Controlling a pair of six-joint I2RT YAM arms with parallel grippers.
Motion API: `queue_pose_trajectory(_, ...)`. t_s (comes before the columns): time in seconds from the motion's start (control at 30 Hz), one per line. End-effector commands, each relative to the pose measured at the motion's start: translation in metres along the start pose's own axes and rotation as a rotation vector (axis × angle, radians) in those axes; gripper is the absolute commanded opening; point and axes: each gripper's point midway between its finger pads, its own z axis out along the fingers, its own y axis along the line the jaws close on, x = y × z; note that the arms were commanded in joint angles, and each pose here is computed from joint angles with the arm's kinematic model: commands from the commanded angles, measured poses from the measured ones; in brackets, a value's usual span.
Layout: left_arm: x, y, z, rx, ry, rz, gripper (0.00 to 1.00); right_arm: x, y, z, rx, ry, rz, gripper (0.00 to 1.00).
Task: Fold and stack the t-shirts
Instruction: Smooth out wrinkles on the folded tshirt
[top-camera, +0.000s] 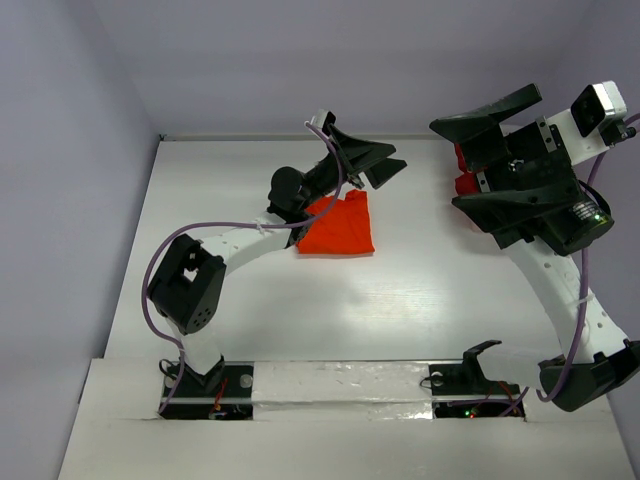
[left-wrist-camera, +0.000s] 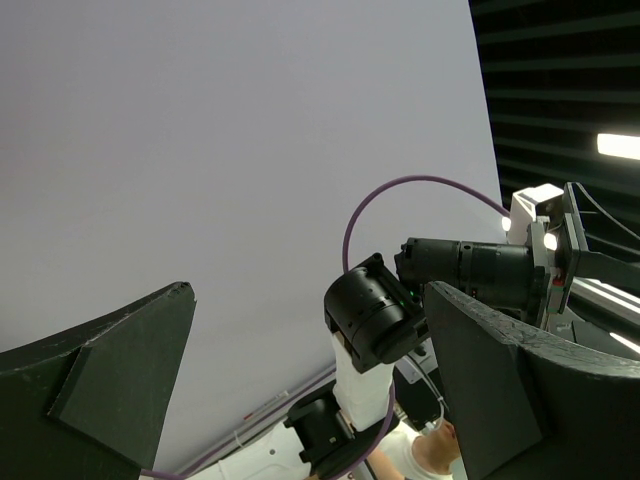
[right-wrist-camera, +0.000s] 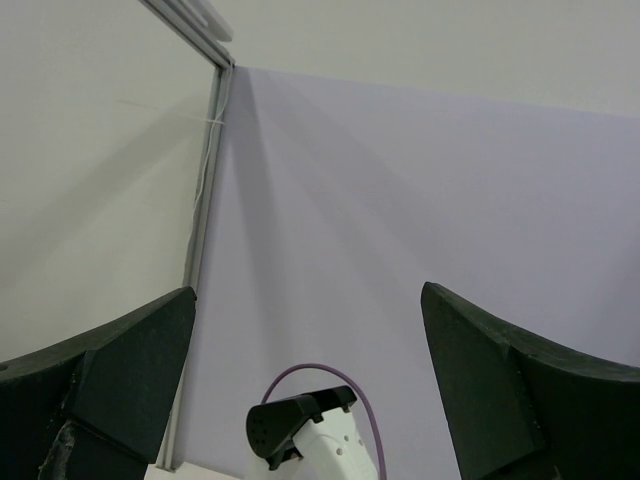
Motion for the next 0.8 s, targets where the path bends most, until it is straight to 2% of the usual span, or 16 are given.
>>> queue_pose_trajectory(0.0,0.0205,-0.1105,-0.0195,0.46,0.047,0.224,0.99,-0.0119,0.0111,0.0037,-0.021,-0.023,-0.049,1.0)
queue_pose_trajectory(0.77,0.0208,-0.1114,-0.0194,0.46,0.048,0.229,0.99,-0.0114,0.0117,0.0029,-0.025,-0.026,-0.051,1.0)
